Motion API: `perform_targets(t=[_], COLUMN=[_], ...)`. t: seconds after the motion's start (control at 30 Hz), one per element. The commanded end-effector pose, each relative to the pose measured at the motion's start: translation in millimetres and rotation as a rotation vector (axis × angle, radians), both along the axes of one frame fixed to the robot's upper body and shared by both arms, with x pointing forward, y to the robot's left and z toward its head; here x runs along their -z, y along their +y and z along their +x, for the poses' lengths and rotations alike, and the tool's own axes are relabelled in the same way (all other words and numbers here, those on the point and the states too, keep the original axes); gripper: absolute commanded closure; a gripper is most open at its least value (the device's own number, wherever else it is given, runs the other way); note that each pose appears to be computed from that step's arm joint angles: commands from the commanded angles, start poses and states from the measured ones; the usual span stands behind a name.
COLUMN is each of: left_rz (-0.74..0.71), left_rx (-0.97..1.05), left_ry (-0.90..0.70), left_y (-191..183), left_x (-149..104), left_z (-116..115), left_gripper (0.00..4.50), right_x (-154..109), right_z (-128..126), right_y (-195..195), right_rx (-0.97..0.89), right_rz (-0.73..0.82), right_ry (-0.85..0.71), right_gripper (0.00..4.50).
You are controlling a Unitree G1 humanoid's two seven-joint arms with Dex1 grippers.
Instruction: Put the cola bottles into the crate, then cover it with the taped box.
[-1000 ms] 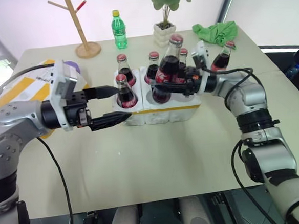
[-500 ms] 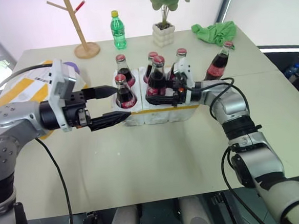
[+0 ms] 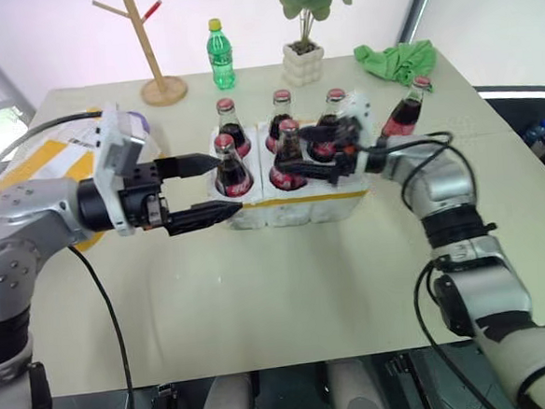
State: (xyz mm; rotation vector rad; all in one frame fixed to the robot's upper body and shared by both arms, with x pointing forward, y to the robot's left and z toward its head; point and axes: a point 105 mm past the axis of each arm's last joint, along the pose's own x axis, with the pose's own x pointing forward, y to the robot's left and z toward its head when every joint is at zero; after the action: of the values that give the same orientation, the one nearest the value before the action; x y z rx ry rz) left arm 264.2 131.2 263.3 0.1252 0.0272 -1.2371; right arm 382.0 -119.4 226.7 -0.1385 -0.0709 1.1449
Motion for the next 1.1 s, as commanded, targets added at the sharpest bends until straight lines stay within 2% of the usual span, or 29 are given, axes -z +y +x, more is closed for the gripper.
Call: perform_targets(t=[0.03,0.17,0.4,0.6,0.73,1.1], left_rz=[-0.004,-0.004,-0.018,-0.024,-0.022,-0.006], left_rx=[0.019,0.030,0.050,0.068,0.067,0.078], left_ry=[-0.051,-0.051,-0.053,-0.069,-0.074,-0.062], left_y=[-1.4,-1.6,-5.0,-10.7,-10.0,-10.8], left_x=[-9.7,-9.3,-9.2,-13.1,-15.2,-12.7], left_z=[-0.5,2.2,7.9,10.6,10.7,3.3], left_gripper=[0.00,0.00,0.00,0.00,0.00,0.00], right_x=[-32.6,-37.4,-24.0,3.6,6.7,16.6], right_z=[-24.1,-42.0,-21.0,-0.3,10.9,39.8], right_y=[-30.0,-68.4,-133.9,-156.3,-166.3,-154.8], right_rx=[-0.025,0.050,0.437,0.617,0.692,0.729], right_rz=[0.043,0.007,-0.003,-0.056,-0.015,0.085], right_ry=[-0.055,-0.047,-0.009,0.002,0.003,0.038], right_gripper=[0.04,0.04,0.04,0.04,0.04,0.04])
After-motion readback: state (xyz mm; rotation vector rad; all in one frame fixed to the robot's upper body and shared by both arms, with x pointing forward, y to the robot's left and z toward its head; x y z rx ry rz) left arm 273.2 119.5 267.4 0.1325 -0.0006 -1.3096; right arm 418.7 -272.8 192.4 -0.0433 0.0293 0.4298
